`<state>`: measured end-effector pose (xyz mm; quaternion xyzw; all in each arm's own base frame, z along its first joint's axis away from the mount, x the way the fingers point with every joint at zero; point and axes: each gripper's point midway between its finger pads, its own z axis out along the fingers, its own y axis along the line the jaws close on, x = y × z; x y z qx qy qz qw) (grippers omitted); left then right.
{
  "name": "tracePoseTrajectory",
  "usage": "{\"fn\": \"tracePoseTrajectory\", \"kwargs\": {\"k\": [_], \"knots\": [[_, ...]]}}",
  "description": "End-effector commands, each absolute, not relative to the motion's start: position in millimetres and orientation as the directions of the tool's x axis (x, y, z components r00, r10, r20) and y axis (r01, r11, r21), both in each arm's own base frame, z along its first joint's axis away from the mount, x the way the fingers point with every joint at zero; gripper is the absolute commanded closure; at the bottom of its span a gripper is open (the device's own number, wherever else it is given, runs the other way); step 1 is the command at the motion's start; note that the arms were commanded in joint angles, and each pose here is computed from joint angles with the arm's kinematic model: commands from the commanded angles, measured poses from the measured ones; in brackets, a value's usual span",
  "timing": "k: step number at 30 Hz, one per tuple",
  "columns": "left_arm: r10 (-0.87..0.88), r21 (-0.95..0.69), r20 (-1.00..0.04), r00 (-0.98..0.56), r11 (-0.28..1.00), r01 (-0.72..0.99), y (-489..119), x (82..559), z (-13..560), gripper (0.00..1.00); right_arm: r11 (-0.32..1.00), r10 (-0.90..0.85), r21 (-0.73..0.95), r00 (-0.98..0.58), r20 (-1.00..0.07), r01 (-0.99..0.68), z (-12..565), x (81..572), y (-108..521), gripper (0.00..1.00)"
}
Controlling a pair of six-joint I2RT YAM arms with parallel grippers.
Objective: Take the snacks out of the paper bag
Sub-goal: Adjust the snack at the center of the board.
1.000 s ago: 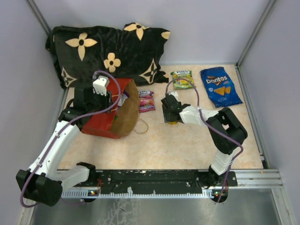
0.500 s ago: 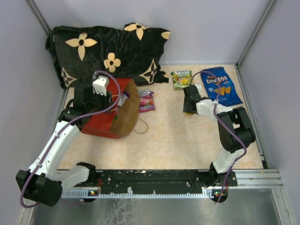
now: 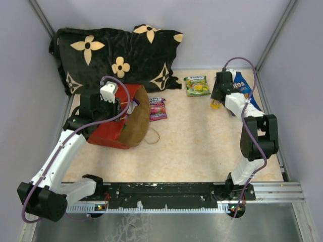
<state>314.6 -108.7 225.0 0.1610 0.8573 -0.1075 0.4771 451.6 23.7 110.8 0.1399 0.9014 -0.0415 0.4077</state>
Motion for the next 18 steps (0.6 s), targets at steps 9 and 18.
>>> {"fn": "tracePoseTrajectory", "kwargs": {"k": [9, 18], "knots": [[0.186, -0.023, -0.839, -0.511, 0.927, 0.375, -108.0, 321.9, 214.5, 0.50, 0.981, 0.098, -0.023, -0.589, -0.802, 0.194, 168.1, 533.4, 25.4, 0.57], [0.190, -0.025, -0.831, -0.523, 0.926, 0.377, -108.6, 322.9, 209.7, 0.50, 0.936, 0.285, 0.066, -0.637, -0.716, 0.345, 86.0, 489.7, 31.4, 0.54]]}}
